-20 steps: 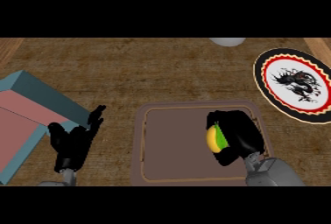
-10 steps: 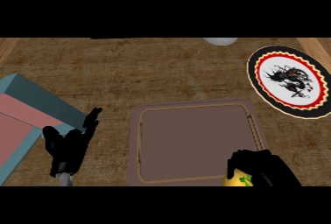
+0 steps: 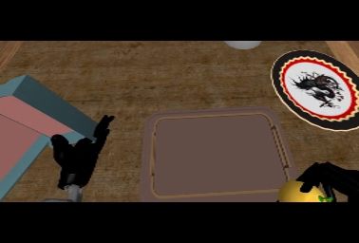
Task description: Pick the lemon from the tray and place it in the plate
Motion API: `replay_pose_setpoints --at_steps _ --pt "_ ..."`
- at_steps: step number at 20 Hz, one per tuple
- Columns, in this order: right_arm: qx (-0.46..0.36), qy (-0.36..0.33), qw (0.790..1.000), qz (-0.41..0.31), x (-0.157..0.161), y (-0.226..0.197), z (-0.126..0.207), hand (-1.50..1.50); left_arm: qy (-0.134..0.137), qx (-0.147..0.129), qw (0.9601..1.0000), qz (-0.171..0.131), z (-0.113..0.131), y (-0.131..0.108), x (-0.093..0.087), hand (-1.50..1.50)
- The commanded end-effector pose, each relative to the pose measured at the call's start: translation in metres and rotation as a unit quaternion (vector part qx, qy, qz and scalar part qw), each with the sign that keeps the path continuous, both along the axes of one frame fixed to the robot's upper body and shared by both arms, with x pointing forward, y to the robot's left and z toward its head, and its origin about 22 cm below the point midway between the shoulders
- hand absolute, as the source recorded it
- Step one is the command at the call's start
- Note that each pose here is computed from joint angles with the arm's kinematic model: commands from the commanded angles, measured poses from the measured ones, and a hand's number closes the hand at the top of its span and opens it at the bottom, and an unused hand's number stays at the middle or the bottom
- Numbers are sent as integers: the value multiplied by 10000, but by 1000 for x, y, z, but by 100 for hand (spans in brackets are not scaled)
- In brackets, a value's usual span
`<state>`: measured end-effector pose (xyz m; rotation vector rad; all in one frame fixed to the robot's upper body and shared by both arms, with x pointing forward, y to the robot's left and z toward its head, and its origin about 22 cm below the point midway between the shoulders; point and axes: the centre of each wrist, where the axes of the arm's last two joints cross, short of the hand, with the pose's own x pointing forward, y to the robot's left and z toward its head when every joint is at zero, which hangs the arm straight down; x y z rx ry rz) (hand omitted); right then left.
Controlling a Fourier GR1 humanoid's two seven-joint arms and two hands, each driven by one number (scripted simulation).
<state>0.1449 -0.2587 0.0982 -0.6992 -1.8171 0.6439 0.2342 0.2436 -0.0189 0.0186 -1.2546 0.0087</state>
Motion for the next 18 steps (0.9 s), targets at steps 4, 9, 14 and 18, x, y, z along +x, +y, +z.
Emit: replay_pose_setpoints --at_steps 4,9,14,18 --pt "1307 -190 9898 -537 30 -55 2 150 309 -29 9995 -15 -10 5 -1 0" --pt "1229 -545 9868 -907 74 -97 1 150 343 1 9993 -148 -11 0 6 0" --pt "1078 -879 9769 -1624 115 -134 -32 150 373 20 9991 -191 -6 -12 5 0" --pt "1068 -930 9755 -1683 162 -158 -23 150 296 15 9991 -307 -8 -14 12 0"
